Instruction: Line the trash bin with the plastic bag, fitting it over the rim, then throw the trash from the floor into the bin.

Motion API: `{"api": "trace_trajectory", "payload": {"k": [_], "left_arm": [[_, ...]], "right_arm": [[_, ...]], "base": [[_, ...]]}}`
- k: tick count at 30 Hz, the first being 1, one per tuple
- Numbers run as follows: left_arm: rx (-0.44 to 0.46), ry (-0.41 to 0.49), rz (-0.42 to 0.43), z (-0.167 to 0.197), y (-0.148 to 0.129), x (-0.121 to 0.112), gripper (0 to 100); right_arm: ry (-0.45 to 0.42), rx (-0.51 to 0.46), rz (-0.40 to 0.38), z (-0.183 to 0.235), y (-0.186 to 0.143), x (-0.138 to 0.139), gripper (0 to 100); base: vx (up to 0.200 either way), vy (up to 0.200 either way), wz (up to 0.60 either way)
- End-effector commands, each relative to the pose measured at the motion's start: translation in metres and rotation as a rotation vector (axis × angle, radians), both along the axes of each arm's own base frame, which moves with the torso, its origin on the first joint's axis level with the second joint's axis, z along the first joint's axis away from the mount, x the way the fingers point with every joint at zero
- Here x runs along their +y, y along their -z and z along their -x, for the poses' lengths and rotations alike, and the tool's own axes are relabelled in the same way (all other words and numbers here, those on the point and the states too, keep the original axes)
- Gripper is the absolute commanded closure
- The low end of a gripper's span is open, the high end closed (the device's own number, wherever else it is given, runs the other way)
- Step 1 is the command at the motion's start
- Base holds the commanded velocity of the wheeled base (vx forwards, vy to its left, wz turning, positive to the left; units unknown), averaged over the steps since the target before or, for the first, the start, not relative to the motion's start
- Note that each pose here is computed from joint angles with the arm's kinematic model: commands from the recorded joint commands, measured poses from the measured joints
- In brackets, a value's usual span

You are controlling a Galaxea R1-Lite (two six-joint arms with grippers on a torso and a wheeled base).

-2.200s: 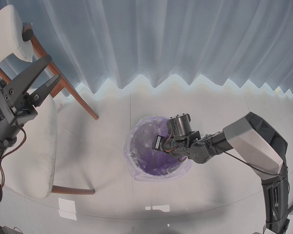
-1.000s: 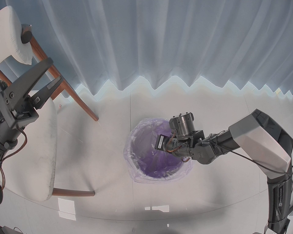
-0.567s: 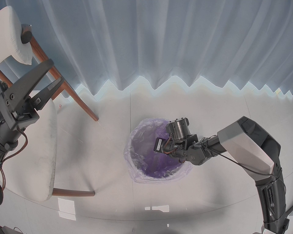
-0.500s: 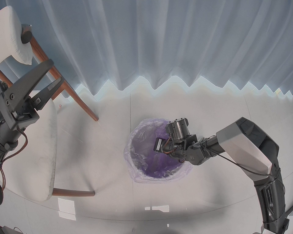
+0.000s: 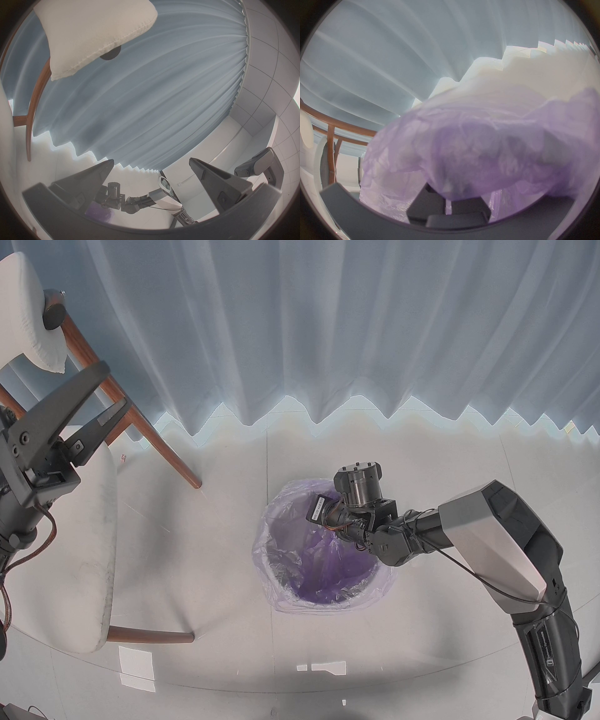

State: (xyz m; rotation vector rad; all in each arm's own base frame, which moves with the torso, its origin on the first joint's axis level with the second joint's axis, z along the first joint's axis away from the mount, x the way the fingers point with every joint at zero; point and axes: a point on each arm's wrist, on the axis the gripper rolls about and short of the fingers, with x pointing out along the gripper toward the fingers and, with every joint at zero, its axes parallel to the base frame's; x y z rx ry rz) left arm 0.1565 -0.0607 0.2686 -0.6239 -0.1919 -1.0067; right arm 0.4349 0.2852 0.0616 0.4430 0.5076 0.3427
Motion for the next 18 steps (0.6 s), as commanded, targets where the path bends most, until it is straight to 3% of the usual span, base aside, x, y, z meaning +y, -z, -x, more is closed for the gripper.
{"api": "trace_trajectory", "payload": {"k": [1,9,18], "left_arm": [[-0.001,0.000,0.001,0.000,0.000,0.000,0],[-0.003,0.000,0.001,0.001,0.000,0.000,0],[0.000,0.023,0.000,0.003,0.001,-0.003,0]], "right_arm": [[-0.007,-0.019,-0.019,0.003,-0.010,0.004,100],[-0.011,0.026,-0.028,0.040,-0.029,0.007,100],[-0.028,0.120,0.048,0.064,-0.007,-0.005,100]], "base": [[0.000,0.000,0.00],[0.000,0.000,0.00],[0.000,0.000,0.00]]}}
